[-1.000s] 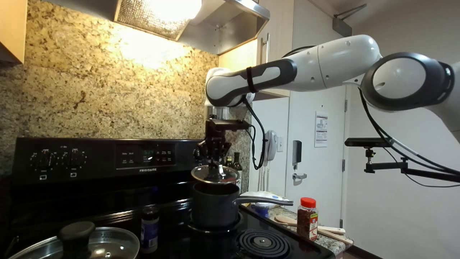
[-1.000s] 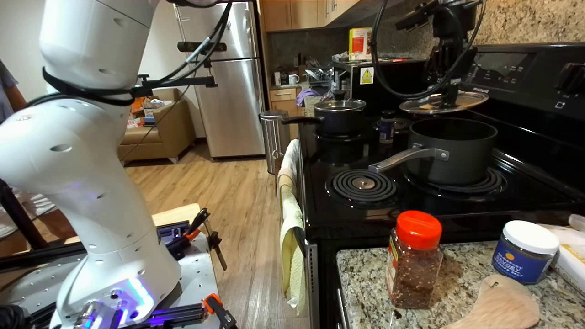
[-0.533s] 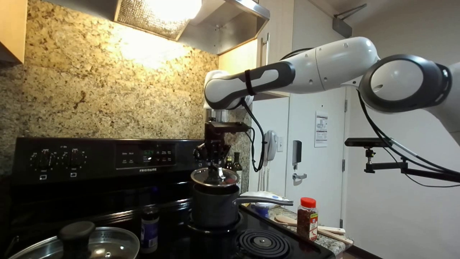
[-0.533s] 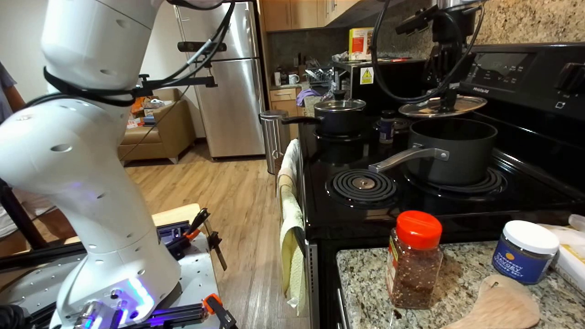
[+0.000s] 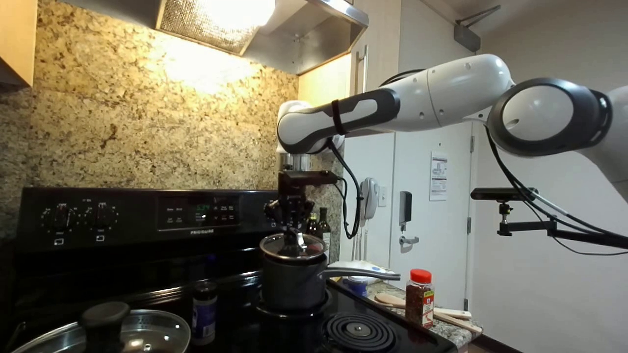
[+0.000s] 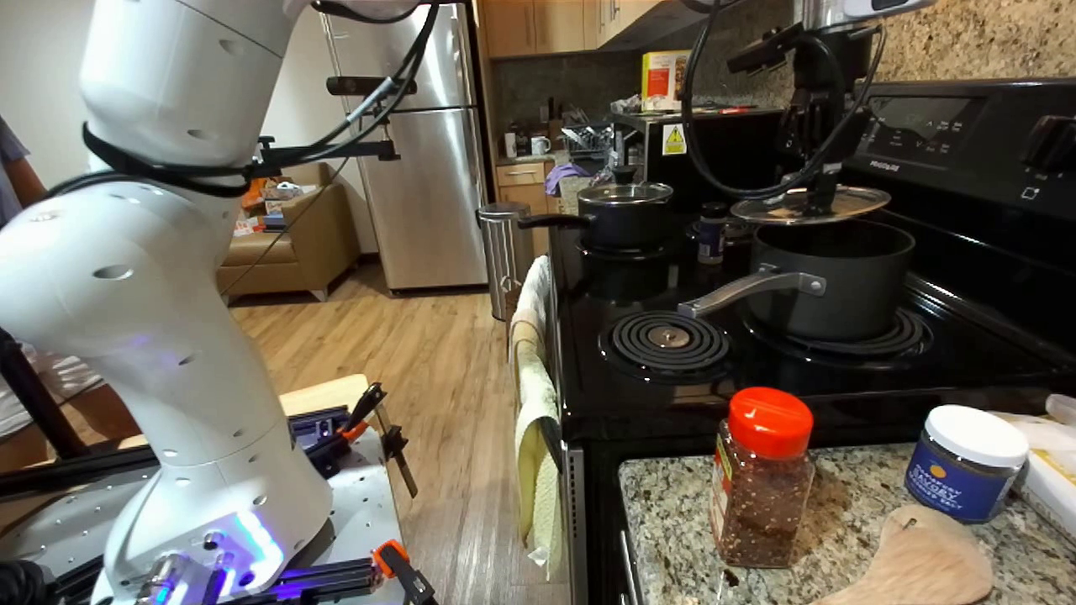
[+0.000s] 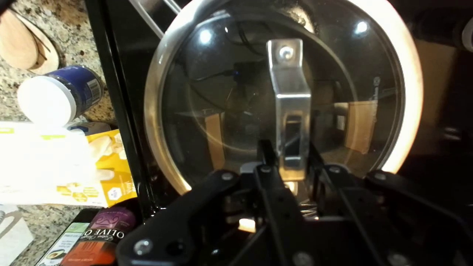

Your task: Cover the grey pot with the pot on the stove

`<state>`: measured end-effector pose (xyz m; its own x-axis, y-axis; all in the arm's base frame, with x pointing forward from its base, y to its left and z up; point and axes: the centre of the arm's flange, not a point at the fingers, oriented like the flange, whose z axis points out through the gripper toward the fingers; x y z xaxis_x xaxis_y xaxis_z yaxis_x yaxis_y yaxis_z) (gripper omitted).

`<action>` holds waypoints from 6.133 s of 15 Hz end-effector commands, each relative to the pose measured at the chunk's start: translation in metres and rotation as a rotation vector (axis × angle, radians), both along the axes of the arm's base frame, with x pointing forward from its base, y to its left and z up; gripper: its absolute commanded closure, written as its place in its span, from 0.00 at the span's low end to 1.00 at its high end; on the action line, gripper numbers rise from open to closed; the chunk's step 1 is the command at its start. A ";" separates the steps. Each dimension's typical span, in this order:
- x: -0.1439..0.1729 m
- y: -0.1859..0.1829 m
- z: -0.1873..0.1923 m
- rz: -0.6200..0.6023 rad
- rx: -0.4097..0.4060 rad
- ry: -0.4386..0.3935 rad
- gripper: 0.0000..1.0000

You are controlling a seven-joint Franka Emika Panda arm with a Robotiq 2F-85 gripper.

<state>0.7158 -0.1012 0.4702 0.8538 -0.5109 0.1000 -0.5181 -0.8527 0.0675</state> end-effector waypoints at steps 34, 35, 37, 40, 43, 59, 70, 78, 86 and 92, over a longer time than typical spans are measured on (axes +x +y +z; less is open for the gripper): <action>-0.009 -0.071 -0.014 -0.281 0.147 -0.011 0.95; -0.008 -0.069 -0.015 -0.271 0.150 -0.004 0.95; -0.006 -0.066 -0.018 -0.258 0.150 -0.004 0.95; -0.005 -0.064 -0.017 -0.237 0.148 -0.013 0.95; -0.002 -0.059 -0.023 -0.185 0.137 -0.030 0.95; 0.014 -0.056 -0.025 -0.036 0.117 -0.048 0.95; 0.006 -0.052 0.001 -0.049 0.107 -0.056 0.14; -0.061 -0.044 0.051 0.079 0.076 -0.113 0.00; -0.168 -0.064 0.047 0.137 0.107 -0.055 0.00; -0.246 -0.060 0.080 0.145 0.145 -0.057 0.00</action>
